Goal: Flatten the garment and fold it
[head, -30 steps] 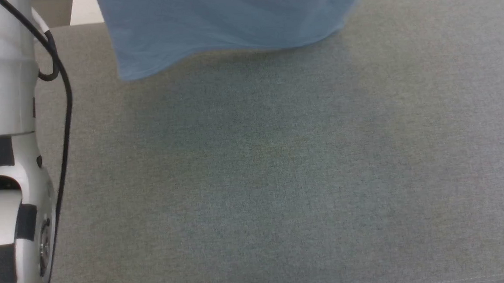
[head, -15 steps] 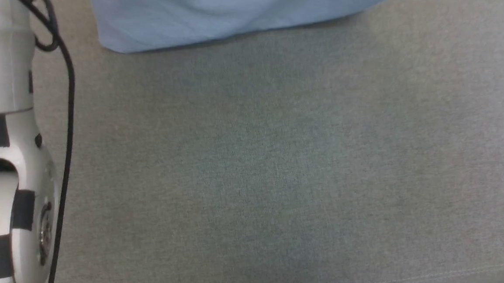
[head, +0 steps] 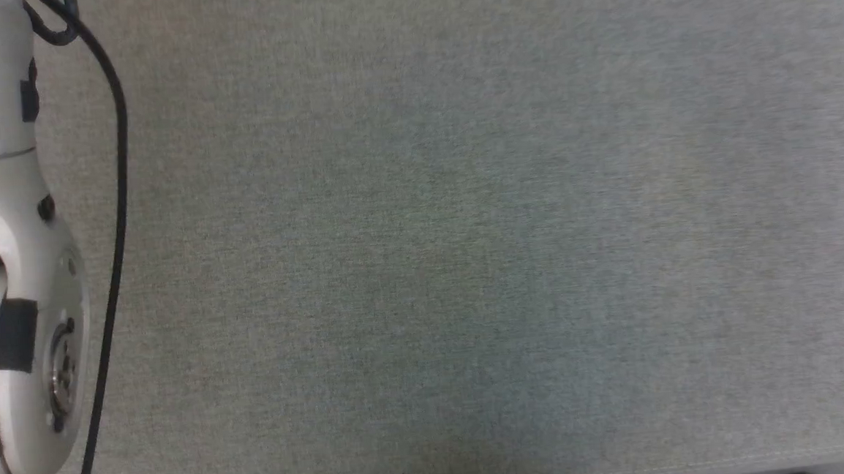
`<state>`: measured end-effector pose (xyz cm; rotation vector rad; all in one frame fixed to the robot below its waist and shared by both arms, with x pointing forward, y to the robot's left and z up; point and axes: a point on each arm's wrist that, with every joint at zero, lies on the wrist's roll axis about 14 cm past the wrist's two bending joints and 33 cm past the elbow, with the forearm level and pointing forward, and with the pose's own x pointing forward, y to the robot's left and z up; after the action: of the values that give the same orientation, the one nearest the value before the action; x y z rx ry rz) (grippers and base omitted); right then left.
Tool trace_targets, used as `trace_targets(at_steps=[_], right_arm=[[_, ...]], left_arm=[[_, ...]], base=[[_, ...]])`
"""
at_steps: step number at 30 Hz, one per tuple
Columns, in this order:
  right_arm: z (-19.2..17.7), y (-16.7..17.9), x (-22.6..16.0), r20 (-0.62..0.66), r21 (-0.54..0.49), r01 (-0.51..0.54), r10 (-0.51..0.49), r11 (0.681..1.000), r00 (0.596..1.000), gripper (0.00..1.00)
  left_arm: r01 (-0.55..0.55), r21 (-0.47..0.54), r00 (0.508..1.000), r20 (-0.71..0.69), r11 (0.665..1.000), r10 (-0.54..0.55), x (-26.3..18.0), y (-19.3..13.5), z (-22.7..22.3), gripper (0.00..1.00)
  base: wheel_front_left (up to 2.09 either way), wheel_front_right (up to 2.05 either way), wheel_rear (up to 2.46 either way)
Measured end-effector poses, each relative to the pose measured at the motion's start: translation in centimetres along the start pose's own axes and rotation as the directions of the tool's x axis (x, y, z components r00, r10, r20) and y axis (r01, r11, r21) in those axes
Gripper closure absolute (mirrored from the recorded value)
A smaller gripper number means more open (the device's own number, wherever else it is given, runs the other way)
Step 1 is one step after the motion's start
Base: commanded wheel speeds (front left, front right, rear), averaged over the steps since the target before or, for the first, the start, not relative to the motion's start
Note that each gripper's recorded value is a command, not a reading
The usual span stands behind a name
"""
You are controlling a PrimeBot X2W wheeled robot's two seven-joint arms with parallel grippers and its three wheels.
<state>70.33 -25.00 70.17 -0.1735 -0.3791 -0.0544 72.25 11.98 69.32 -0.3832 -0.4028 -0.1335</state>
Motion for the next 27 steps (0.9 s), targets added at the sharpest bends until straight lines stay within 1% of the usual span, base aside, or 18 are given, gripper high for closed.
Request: trace_targets(at_steps=[2,7,10,11,12,17,19,22,27], right_arm=[[-1.0,0.5,0.2,-0.004,-0.004,-0.008,0.008,1.0,1.0,1.0],[-4.9,2.3,0.4,-0.06,0.007,-0.041,0.042,0.999,0.997,1.0],[-5.9,3.4,0.4,-0.07,0.034,-0.064,0.066,0.997,0.995,1.0],[-6.0,4.1,0.2,-0.069,0.065,-0.082,0.086,0.995,0.994,1.0],[-6.4,4.2,-0.7,-0.085,0.105,-0.086,0.095,0.991,0.992,1.0],[-8.1,4.2,-3.5,-0.165,0.143,-0.107,0.131,0.984,0.978,1.0],[-8.4,4.1,-4.8,-0.187,0.173,-0.109,0.142,0.979,0.972,1.0],[-8.1,3.5,-6.7,-0.203,0.221,-0.103,0.149,0.97,0.968,1.0],[-6.8,1.9,-10.4,-0.213,0.292,-0.083,0.15,0.953,0.965,1.0]], left_arm=[[-0.009,-0.011,1.0,-0.021,1.0,0.009,-0.1,0.5,-1.5,1.0],[-0.011,-0.026,0.997,-0.08,1.0,0.009,-0.6,1.7,-4.7,1.0],[-0.01,-0.056,0.995,-0.098,0.998,0.005,-1.0,2.3,-5.2,1.0],[-0.012,-0.075,0.991,-0.131,0.997,0.002,-1.8,3.0,-5.5,1.0],[-0.021,-0.112,0.985,-0.175,0.994,0.001,-3.2,3.5,-6.1,1.0],[0.002,-0.113,0.962,-0.271,0.994,-0.032,-6.5,4.0,-7.0,1.0],[-0.008,-0.132,0.956,-0.293,0.991,-0.032,-7.9,4.3,-6.8,1.0],[-0.004,-0.14,0.948,-0.317,0.99,-0.041,-10.2,4.2,-6.4,1.0],[0.016,-0.179,0.942,-0.327,0.984,-0.075,-14.7,2.7,-4.7,1.0]], base=[[0.0,0.0,0.0],[0.0,0.0,0.0],[0.0,0.0,0.0],[0.0,0.0,0.0],[0.0,0.0,0.0],[0.0,0.0,0.0],[0.0,0.0,0.0],[0.0,0.0,0.0],[0.0,0.0,0.0]])
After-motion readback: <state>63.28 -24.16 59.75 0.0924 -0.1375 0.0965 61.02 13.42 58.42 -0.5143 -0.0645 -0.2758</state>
